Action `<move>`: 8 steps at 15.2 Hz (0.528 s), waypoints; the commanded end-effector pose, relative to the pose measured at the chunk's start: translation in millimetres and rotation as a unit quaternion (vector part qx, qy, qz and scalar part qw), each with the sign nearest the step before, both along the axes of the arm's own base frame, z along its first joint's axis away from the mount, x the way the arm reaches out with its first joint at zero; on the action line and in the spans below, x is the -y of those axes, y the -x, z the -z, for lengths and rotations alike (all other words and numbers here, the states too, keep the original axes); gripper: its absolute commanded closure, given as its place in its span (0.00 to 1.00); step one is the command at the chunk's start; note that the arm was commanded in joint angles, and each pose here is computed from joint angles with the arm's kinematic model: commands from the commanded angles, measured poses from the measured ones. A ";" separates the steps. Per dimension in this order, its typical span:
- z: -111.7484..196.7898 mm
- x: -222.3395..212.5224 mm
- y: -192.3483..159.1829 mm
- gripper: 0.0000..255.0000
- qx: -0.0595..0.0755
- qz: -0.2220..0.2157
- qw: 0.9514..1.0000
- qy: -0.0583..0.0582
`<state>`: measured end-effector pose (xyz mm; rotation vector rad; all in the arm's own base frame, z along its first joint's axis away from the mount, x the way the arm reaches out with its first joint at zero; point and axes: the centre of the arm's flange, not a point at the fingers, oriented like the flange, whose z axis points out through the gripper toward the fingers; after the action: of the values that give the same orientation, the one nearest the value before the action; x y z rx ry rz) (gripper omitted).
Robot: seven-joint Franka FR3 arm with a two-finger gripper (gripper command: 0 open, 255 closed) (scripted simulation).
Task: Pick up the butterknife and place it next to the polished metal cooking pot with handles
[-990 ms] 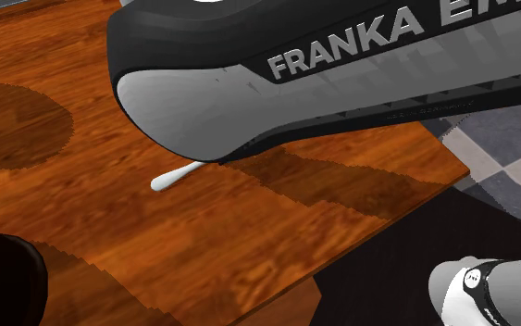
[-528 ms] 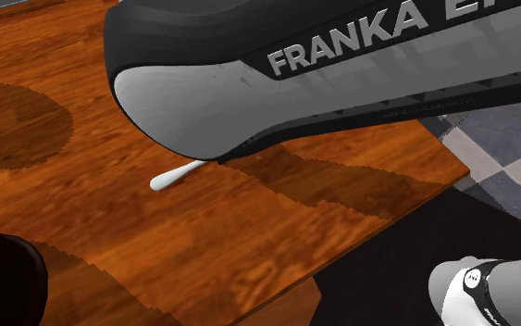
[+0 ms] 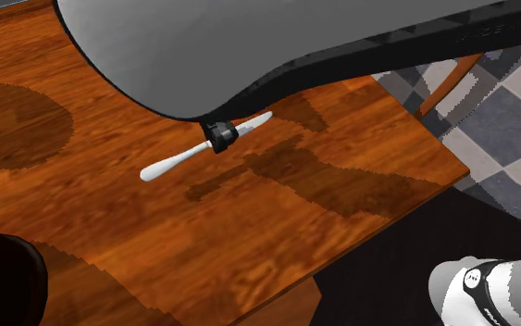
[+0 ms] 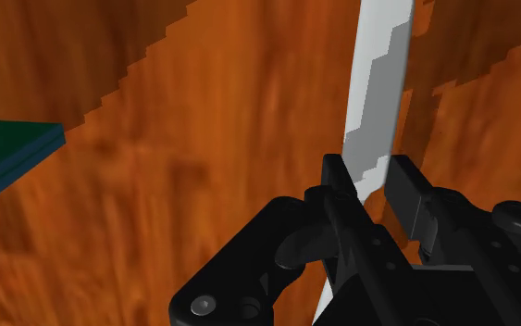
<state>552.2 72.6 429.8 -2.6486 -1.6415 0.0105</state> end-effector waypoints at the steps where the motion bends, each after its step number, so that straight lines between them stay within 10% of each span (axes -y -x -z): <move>1: -10.3 0.8 -0.8 1.00 0.000 0.000 1.000 0.000; 8: -47.2 0.8 -0.8 1.00 0.000 0.000 1.000 0.000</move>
<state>553.5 72.8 471.4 -2.6486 -1.6415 0.0106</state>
